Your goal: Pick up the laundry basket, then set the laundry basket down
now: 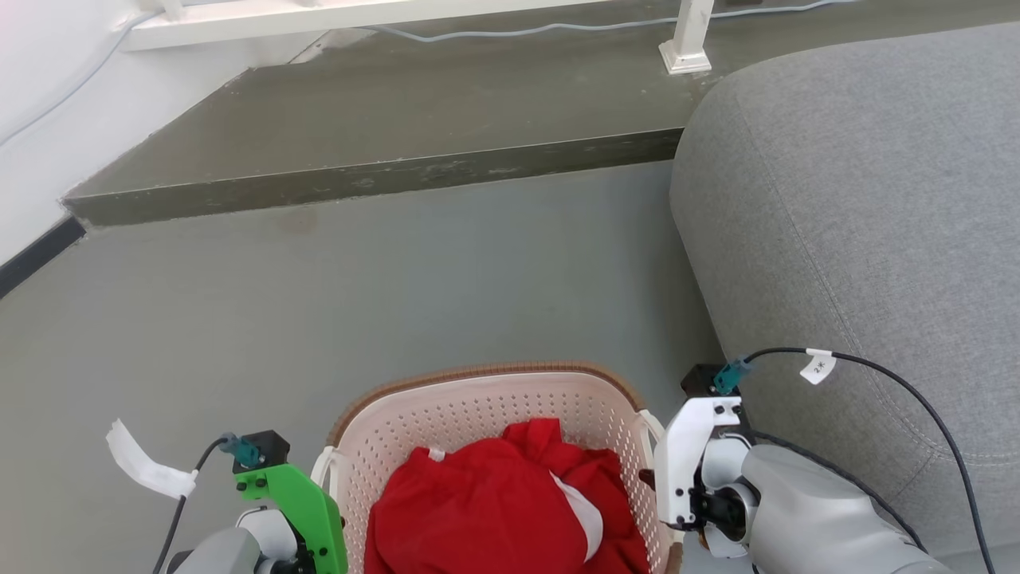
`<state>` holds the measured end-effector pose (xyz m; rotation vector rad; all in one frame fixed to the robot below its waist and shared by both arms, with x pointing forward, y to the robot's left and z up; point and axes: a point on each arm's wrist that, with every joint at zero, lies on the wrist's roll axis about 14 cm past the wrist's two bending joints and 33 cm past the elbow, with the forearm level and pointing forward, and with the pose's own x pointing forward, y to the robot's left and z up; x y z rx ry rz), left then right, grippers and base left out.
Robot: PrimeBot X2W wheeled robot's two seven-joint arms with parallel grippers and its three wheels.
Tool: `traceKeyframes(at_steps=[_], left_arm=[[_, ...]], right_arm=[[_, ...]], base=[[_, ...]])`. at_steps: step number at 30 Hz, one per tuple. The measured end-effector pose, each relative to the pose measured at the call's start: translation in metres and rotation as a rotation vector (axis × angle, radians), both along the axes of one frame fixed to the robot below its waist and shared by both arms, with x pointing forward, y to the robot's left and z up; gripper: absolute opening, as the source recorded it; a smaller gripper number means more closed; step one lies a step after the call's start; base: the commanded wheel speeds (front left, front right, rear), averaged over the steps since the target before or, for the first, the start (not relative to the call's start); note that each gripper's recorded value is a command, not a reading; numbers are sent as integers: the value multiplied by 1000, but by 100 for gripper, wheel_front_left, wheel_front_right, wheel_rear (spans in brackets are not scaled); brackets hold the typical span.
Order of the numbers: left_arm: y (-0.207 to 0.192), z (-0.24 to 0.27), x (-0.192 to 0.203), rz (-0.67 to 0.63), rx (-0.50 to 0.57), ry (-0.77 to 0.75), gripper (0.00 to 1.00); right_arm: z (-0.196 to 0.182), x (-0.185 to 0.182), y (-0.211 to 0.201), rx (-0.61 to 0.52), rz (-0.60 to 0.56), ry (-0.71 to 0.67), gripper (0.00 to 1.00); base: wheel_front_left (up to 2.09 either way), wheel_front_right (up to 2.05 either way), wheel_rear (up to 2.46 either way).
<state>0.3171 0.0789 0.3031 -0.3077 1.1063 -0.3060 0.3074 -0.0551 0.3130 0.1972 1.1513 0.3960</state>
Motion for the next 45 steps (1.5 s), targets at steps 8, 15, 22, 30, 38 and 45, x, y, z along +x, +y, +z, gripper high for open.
traceKeyframes(at_steps=[8, 15, 22, 30, 38, 45], left_arm=[[-1, -1, -2, -10, 1, 16, 0], [-1, -2, -3, -11, 2, 20, 0], [-1, -3, -3, -9, 0, 23, 0], [-1, -4, -4, -8, 0, 30, 0], [-1, -6, -5, -6, -2, 38, 0], [-2, -7, -5, -8, -2, 40, 0]], right_arm=[[-1, -3, 0, -3, 8, 15, 0], [-1, -3, 0, -4, 11, 16, 0], [-2, -4, 0, -4, 14, 19, 0], [-4, -5, 1, -6, 20, 25, 0], [-6, -6, 1, -5, 21, 34, 0], [-6, -7, 1, -4, 20, 37, 0]], base=[[0, 0, 0], [0, 0, 0], [0, 0, 0], [0, 0, 0], [0, 0, 0], [0, 0, 0]])
